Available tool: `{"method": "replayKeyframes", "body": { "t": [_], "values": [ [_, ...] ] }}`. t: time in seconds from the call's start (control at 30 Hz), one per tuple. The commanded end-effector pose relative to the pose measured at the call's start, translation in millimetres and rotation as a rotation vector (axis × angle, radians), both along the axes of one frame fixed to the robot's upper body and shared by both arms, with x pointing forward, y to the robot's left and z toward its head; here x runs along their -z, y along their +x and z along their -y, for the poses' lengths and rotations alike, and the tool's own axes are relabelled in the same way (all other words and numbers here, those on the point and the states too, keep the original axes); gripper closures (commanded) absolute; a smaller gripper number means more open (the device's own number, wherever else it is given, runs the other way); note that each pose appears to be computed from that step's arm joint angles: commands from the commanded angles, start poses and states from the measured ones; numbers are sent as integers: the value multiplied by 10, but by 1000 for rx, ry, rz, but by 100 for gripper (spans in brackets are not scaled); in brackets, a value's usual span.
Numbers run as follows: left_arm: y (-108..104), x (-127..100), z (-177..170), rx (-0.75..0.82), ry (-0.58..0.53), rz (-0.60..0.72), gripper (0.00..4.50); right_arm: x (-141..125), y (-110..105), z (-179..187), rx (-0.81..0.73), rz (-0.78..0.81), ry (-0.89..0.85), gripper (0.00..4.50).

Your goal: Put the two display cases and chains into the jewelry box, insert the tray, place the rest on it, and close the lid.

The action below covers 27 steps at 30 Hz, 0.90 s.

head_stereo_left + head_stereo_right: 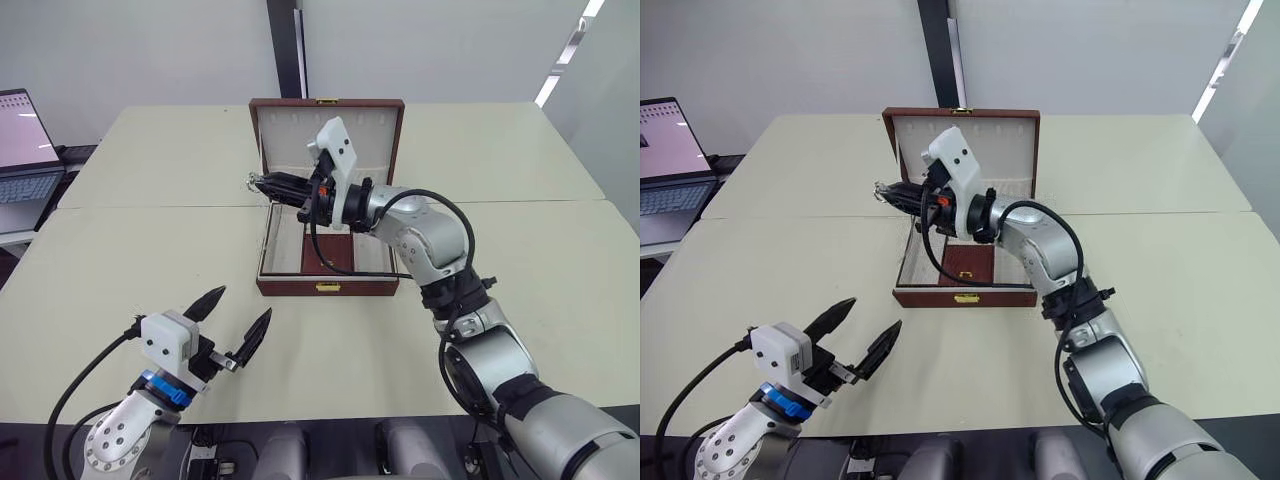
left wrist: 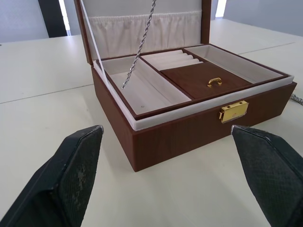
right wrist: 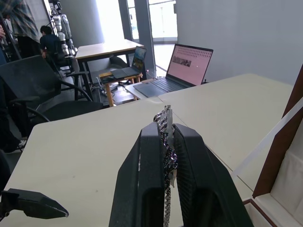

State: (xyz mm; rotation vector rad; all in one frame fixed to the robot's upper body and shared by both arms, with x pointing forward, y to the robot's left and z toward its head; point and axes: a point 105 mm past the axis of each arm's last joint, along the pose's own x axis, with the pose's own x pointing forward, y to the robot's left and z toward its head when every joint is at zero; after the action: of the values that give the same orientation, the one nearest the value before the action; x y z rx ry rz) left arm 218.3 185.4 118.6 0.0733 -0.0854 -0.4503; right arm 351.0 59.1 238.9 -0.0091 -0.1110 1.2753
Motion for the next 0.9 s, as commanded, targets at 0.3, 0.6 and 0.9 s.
{"method": "replayKeyframes", "body": {
  "t": [0.3, 0.6, 0.9],
  "values": [
    [10, -44, 9, -24, -15, 36, 0, 143, 24, -97, -10, 28, -39, 440],
    [-4, -39, 21, -32, -21, 35, 0, 167, 67, -141, -4, 22, -39, 440],
    [-13, -40, 28, -34, -27, 33, 0, 221, 71, -148, 2, 13, -51, 440]
  ]
}}
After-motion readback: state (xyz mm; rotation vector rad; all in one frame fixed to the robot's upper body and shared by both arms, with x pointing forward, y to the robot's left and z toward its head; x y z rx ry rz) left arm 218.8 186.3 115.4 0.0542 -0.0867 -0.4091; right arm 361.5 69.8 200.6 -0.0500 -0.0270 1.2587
